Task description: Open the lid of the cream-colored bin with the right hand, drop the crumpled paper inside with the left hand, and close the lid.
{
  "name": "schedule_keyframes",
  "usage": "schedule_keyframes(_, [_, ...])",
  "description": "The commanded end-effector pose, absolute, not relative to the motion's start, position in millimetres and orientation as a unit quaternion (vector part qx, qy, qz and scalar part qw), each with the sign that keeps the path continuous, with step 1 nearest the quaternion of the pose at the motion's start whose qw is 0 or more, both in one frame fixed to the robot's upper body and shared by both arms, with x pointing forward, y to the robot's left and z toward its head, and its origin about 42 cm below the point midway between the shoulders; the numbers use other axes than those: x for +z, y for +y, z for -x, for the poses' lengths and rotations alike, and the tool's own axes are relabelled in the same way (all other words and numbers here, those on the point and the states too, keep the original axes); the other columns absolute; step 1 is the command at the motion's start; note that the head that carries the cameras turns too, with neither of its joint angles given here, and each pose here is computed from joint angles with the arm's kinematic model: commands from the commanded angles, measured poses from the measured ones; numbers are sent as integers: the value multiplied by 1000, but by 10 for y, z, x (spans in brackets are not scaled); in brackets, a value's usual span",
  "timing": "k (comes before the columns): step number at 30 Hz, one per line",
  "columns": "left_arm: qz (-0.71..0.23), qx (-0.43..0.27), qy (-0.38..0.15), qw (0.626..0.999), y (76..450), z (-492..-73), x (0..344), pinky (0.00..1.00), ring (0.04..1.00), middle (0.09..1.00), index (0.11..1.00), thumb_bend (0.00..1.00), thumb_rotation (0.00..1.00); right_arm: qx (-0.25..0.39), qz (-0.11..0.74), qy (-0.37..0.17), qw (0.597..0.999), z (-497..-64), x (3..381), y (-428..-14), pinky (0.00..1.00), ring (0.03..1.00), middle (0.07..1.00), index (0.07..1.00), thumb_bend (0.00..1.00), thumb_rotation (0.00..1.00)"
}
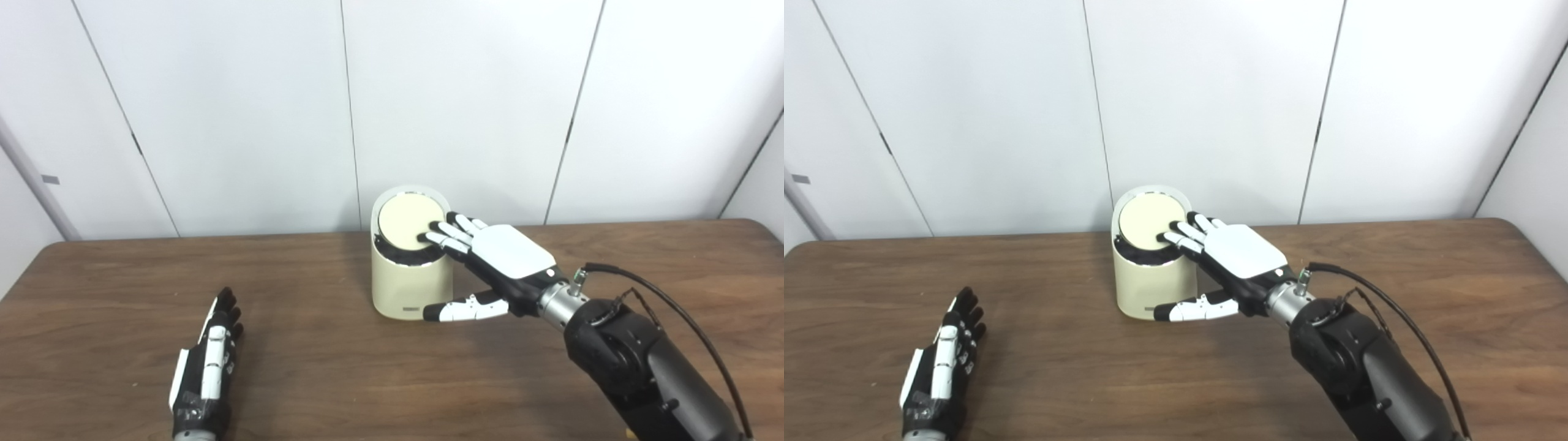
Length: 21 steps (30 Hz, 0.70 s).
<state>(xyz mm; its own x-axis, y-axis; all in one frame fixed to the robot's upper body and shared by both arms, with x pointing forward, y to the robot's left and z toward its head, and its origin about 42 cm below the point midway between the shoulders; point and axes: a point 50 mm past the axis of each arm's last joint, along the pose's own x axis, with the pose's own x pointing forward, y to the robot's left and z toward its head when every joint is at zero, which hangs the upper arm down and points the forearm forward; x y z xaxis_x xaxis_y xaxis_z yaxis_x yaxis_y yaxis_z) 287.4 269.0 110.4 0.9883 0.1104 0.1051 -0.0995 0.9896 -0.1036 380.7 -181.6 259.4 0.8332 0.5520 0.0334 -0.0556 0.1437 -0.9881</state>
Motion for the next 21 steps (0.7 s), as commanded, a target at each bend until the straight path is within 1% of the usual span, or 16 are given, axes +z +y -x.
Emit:
schedule_keyframes(1, [67, 52, -45, 995, 2582, -2795, 976, 1000, 1000, 1000, 1000, 518, 918, 249, 633, -163, 714, -3815, 2437, -1796, 1000, 1000, 948, 878, 677, 1000])
schedule_keyframes(9, [67, 55, -45, 995, 2580, -2792, 972, 1000, 1000, 1000, 1000, 525, 919, 253, 642, -152, 708, -3836, 2409, -1799, 1000, 1000, 957, 870, 685, 1000])
schedule_keyframes(21, [67, 55, -46, 995, 2573, -2794, 960, 1000, 1000, 1000, 1000, 523, 930, 251, 646, -151, 705, -3844, 2422, -1805, 1000, 1000, 963, 869, 680, 1000])
